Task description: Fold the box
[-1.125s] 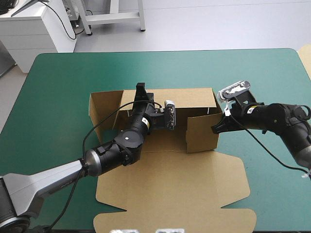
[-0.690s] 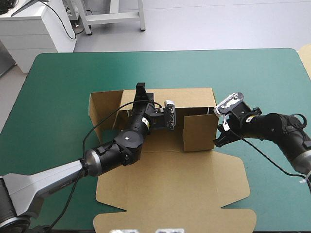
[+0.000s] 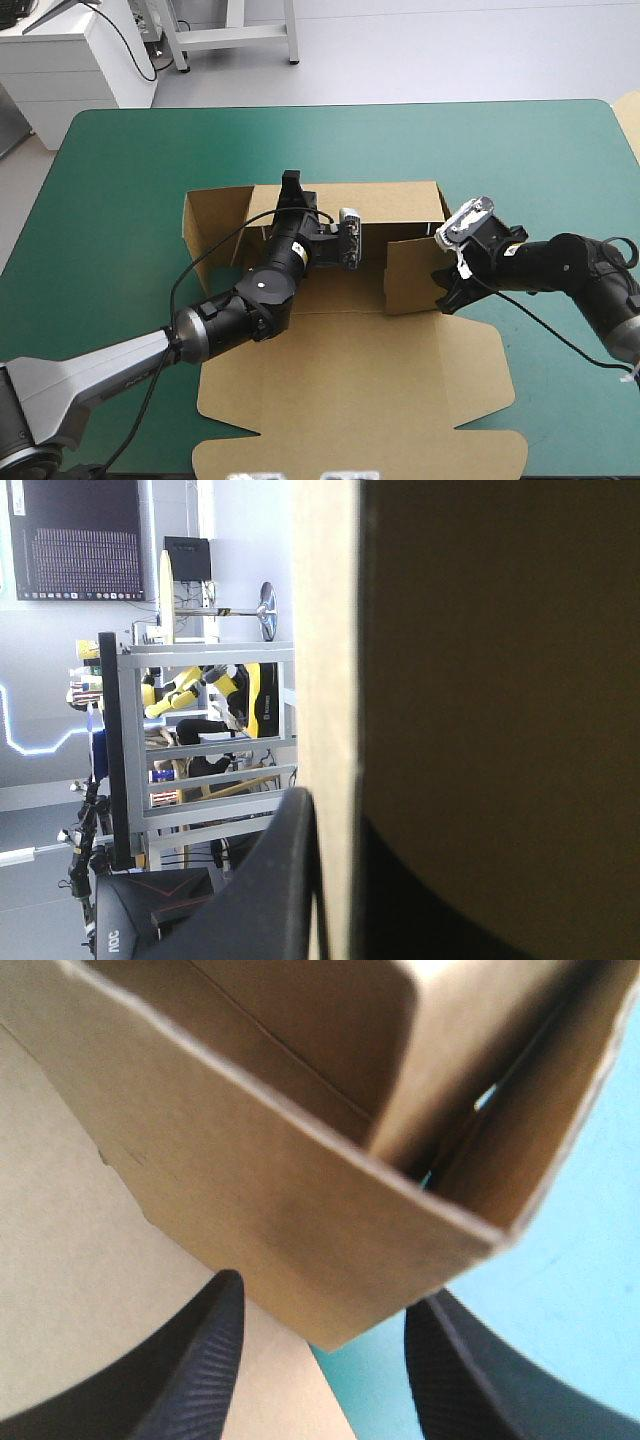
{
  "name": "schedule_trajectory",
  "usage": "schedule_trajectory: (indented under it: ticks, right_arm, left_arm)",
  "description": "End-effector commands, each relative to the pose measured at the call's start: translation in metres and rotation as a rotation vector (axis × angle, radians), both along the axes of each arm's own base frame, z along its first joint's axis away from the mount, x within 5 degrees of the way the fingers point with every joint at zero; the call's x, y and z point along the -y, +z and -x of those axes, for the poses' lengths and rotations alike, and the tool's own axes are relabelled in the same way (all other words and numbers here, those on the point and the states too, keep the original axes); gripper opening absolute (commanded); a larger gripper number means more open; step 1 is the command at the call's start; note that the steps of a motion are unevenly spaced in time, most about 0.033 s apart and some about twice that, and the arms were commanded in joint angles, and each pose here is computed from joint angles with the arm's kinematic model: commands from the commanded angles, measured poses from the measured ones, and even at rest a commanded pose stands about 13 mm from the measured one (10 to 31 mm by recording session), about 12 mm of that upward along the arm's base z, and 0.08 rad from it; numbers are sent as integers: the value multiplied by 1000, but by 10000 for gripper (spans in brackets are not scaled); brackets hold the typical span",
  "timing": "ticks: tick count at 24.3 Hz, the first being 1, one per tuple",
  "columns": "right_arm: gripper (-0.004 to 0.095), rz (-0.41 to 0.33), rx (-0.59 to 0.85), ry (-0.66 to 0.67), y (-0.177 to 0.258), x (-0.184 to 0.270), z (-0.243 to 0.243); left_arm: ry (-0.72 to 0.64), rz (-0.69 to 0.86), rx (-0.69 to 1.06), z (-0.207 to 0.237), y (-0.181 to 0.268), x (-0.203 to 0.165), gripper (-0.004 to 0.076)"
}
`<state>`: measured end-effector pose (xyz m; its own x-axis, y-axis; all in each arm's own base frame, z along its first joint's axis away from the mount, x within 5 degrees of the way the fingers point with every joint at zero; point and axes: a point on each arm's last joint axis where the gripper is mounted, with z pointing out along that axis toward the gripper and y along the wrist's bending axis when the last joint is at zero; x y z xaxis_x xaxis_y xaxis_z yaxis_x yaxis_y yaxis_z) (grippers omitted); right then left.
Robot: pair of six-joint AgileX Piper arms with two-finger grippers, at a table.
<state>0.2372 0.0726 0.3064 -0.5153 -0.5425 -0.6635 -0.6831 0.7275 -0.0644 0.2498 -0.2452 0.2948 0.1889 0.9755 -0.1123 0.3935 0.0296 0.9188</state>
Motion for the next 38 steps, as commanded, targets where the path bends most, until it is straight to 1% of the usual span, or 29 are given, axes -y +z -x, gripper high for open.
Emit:
schedule_trajectory:
  ticks: [1, 2, 9, 12, 14, 16, 18, 20, 25, 26, 27, 28, 29, 30, 31, 33, 35, 38]
  right_arm:
    - [510, -128, 133, -5, 20, -7, -7]
    - [542, -161, 142, 4, 20, -10, -10]
    - [549, -140, 101, 0, 4, -12, -24]
    - [507, -138, 100, -3, 3, -12, -25]
    - [424, -138, 100, -3, 3, -12, -25]
    - [298, -145, 92, 0, 2, -12, -24]
    - [128, -147, 89, 2, 2, -12, -24]
    - [-9, -151, 85, 3, 2, -13, -24]
    - [-15, -192, 78, -12, 4, -14, -24]
    - [-15, -204, 80, -30, 5, -14, -25]
    - [-15, -221, 80, -74, 5, -13, -27]
    - [-15, -225, 86, -100, 6, -12, -28]
    - [-15, -216, 103, -151, 6, -8, -31]
    - [-15, -216, 109, -177, 6, -7, -32]
    - [-15, -209, 131, -234, 7, -3, -35]
    - [-15, -188, 166, -286, 8, 2, -39]
    - [-15, -175, 183, -321, 8, 5, -41]
    - [-15, -166, 211, -378, 10, 10, -43]
  left_arm:
    - [92, 44, -28, 2, 5, -10, -8]
    - [92, 44, -28, 2, 5, -10, -8]
    - [97, 98, -110, 5, 0, -8, -8]
    - [93, 93, -127, 5, -2, -8, -8]
    - [97, 104, -140, 6, -3, -8, -8]
    - [101, 109, -148, 6, -3, -8, -8]
    - [101, 111, -150, 6, -3, -8, -8]
    - [101, 111, -150, 6, -3, -8, -8]
    - [78, 131, -164, 7, -4, -5, 1]
    - [64, 138, -167, 7, -4, -4, 22]
    - [47, 146, -169, 8, -4, -2, 102]
    - [39, 149, -169, 9, -3, 0, 160]
    - [26, 159, -166, 12, 0, 4, 299]
    - [19, 161, -164, 13, 1, 6, 358]
    - [3, 181, -154, 17, 8, 12, 491]
    - [-21, 212, -136, 21, 20, 21, 580]
    - [-39, 240, -108, 28, 36, 30, 584]
    - [-114, 284, -62, 48, 64, 49, 584]
